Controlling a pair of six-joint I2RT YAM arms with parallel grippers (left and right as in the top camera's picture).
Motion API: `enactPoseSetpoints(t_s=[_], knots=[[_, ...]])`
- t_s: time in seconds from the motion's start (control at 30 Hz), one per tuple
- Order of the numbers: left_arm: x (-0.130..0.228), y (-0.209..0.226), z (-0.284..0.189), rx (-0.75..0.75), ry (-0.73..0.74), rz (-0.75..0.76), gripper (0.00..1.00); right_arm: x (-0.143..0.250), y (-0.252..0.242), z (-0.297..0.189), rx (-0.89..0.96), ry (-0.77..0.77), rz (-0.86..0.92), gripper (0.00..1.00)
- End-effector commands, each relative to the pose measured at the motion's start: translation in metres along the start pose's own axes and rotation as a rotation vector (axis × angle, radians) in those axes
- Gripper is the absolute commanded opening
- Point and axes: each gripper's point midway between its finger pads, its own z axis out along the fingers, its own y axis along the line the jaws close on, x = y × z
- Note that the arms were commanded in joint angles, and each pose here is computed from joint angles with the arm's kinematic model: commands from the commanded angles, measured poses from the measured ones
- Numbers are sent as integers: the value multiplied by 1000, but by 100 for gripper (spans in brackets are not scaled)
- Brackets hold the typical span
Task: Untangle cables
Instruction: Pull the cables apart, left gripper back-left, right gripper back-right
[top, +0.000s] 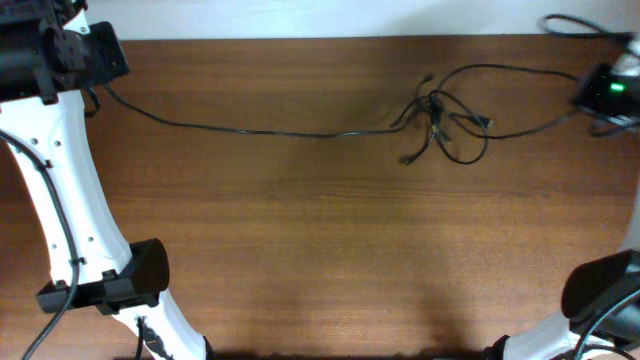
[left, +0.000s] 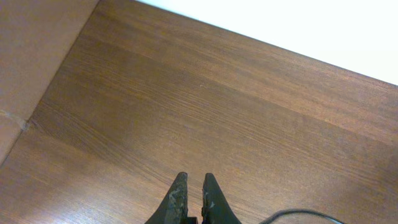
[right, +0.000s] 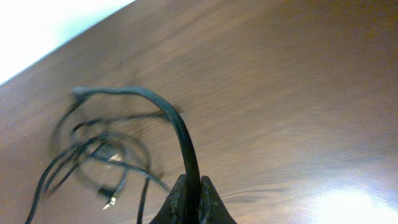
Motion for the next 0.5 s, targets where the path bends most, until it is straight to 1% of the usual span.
enactPoseSetpoints(t_s=[0.0,0.03,0.07,0.1,0.17,0.2,0.23,0.27,0.3,0.33,0.37,0.4,0.43,0.47], knots=[[-2,-2,-13,12,-29,-16,0,29,100,-7,-88,20,-239,4],[-2,-3,-13,13,-29,-14,0,47,130,-5,-83,41,-326,4],[-2,-4,-13,21,-28,-13,0,58,143,-5,-23,38,-400,4],[-2,-7,-13,37,-26,-13,0,69,156,-6,-2,42,-460,4],[-2,-10,-13,56,-24,-12,0,97,188,-14,-48,77,-568,4],[-2,-11,-13,58,-24,-12,0,90,202,-39,-50,-2,-603,4],[-2,-12,-14,64,-24,-11,0,71,209,-70,-62,-95,-594,4],[-1,-15,-14,69,-23,-5,0,39,218,-132,-117,-260,-560,4],[0,-20,-15,78,-23,2,0,19,219,-175,-149,-373,-529,4],[0,-26,-15,87,-23,13,0,0,212,-219,-162,-487,-465,4],[1,-37,-17,105,-27,36,0,-18,194,-266,-131,-618,-409,4],[2,-48,-19,122,-29,59,0,-28,176,-308,-91,-729,-356,4],[3,-54,-20,132,-31,70,0,-30,159,-345,-72,-818,-312,4],[3,-61,-20,141,-33,81,0,-27,154,-366,-87,-861,-295,4]])
